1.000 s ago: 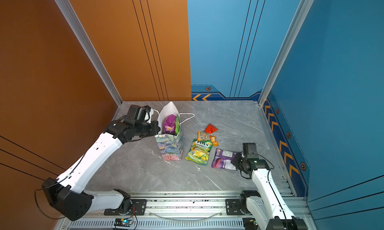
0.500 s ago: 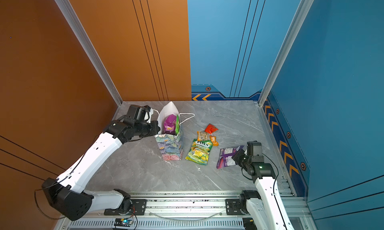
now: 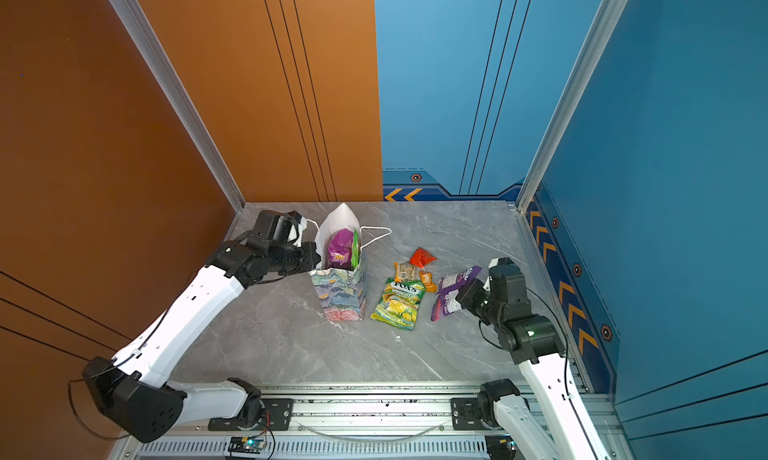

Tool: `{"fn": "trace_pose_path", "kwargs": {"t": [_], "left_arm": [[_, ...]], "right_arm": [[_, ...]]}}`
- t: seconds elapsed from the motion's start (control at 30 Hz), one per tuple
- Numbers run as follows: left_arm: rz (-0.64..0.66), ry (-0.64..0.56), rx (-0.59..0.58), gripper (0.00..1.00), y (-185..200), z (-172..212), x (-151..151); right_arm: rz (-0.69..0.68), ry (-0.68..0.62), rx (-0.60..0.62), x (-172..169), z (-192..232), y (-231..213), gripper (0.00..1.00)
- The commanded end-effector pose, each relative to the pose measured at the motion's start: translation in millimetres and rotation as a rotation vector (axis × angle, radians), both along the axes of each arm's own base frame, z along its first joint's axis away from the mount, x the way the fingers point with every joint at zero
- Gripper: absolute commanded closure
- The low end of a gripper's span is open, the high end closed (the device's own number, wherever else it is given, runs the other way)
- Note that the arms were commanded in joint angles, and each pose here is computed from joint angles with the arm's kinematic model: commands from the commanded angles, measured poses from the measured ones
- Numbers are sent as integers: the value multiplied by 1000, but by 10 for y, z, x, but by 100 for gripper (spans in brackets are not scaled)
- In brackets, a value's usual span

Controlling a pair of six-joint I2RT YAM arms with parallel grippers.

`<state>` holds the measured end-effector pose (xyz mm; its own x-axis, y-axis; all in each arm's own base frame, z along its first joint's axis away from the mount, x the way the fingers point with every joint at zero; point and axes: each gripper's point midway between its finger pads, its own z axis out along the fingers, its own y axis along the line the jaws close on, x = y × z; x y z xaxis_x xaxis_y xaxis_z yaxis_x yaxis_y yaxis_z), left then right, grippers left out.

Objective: Place the snacks into the paper bag
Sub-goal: 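Lift the Fox's Berries bag with the right gripper toward the paper bag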

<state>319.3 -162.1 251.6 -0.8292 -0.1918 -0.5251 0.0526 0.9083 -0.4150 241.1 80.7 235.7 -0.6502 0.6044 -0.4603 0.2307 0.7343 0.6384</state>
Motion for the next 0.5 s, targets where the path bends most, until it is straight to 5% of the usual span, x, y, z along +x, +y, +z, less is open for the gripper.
{"fn": "trace_pose_path", "kwargs": {"t": [0.0,0.47], "left_arm": [[-27,-39,9,100,-15,68,-30],[-44,-76,-2,100,-57,161,-82]], "right_arm": [[-22,-70,-22,108,301,41,100],[129,-341,-53,308,1841,606,100]]}}
